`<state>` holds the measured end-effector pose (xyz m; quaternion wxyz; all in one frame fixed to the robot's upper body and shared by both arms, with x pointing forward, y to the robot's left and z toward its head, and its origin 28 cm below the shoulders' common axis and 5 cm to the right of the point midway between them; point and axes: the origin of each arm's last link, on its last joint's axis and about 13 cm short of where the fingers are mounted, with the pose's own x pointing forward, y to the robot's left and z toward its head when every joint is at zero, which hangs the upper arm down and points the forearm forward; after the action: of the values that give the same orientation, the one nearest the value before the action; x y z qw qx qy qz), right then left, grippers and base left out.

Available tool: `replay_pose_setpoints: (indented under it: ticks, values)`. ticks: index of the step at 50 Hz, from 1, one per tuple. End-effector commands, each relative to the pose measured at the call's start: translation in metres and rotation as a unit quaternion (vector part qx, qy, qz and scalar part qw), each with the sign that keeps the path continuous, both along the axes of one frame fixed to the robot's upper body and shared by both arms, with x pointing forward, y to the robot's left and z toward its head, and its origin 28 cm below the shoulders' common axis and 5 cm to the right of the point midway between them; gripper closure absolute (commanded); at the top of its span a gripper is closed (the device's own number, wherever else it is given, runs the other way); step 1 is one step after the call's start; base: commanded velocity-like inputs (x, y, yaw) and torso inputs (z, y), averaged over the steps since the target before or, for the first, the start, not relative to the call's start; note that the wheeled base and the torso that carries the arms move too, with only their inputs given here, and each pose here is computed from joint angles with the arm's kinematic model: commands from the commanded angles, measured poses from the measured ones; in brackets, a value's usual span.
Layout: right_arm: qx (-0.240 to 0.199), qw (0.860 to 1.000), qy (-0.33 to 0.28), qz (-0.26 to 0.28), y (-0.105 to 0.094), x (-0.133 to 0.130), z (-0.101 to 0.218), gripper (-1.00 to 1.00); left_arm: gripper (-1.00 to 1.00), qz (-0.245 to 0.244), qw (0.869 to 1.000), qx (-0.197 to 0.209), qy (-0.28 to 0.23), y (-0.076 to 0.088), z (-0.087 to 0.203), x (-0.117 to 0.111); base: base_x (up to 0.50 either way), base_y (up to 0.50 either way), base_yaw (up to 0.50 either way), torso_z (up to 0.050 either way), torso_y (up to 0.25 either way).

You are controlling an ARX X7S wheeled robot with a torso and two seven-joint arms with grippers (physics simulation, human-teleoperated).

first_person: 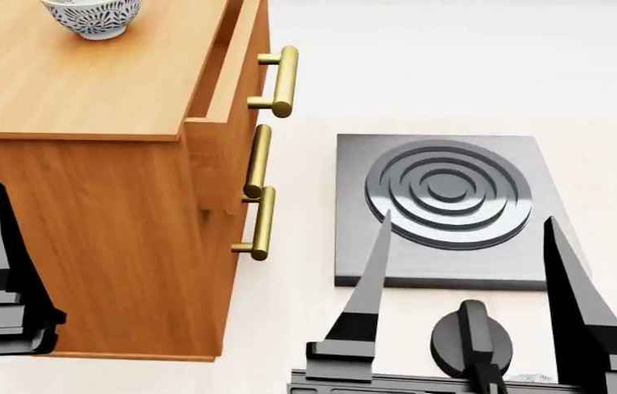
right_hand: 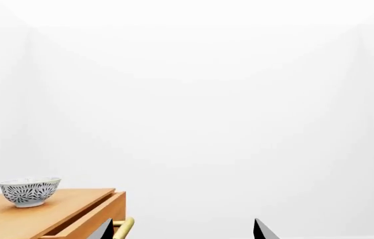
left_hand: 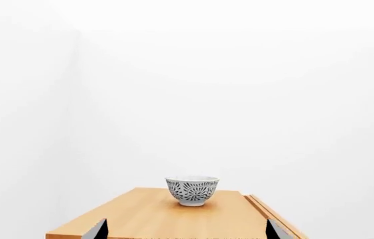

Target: Pick the akita bowl on the wooden cabinet and place it on the plate.

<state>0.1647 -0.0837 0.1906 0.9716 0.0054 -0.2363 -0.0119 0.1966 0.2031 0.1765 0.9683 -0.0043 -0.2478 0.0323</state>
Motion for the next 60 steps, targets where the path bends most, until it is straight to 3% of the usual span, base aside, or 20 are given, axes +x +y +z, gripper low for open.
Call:
replay_pose_setpoints:
  ticks: [1,4,8,9,14,25,30,38,42,60]
  values:
    - [0.000,1.000,0.001,0.000,0.000,0.000,0.000,-1.00,-1.00,0.022,1.000,0.004,0.015,-0.001,0.007,0.001,0.00,0.00,0.00,0.000,0.000]
    - [-0.002,1.000,0.002,0.000,0.001,0.000,0.000,-1.00,-1.00,0.010,1.000,-0.002,0.015,-0.001,0.010,0.000,0.00,0.00,0.00,0.000,0.000]
    - [0.000,1.000,0.002,-0.001,0.001,0.001,0.000,-1.00,-1.00,-0.042,0.999,-0.027,0.010,0.002,0.021,0.001,0.00,0.00,0.00,0.000,0.000]
    - [-0.001,1.000,0.002,-0.001,0.001,0.001,0.000,-1.00,-1.00,-0.055,0.997,-0.057,0.003,0.002,0.025,0.001,0.00,0.00,0.00,0.000,0.000]
    - [0.000,1.000,0.002,-0.001,0.000,0.000,0.000,-1.00,-1.00,-0.024,0.999,0.003,0.025,0.002,0.036,0.009,0.00,0.00,0.00,0.000,0.000]
    - [0.001,1.000,-0.001,-0.001,-0.001,-0.001,0.001,-1.00,-1.00,-0.030,0.999,0.025,0.038,0.000,0.068,0.025,0.00,0.00,0.00,0.000,0.000]
    - [0.000,1.000,0.001,0.002,0.000,0.000,0.000,-1.00,-1.00,-0.006,0.999,0.027,0.037,0.002,0.090,0.030,0.00,0.00,0.00,0.000,0.000]
    - [0.000,1.000,0.000,0.004,0.000,-0.001,0.001,-1.00,-1.00,-0.035,0.999,0.036,0.019,-0.001,0.117,0.034,0.00,0.00,0.00,0.000,0.000]
    - [0.001,1.000,-0.001,0.004,-0.001,-0.001,0.001,-1.00,-1.00,-0.018,0.998,0.061,0.022,-0.002,0.123,0.035,0.00,0.00,0.00,0.000,0.000]
    - [-0.005,1.000,-0.009,0.006,0.000,-0.002,0.001,-1.00,-1.00,-0.029,0.996,0.079,-0.004,-0.010,0.139,0.021,0.20,0.00,0.00,0.000,0.000]
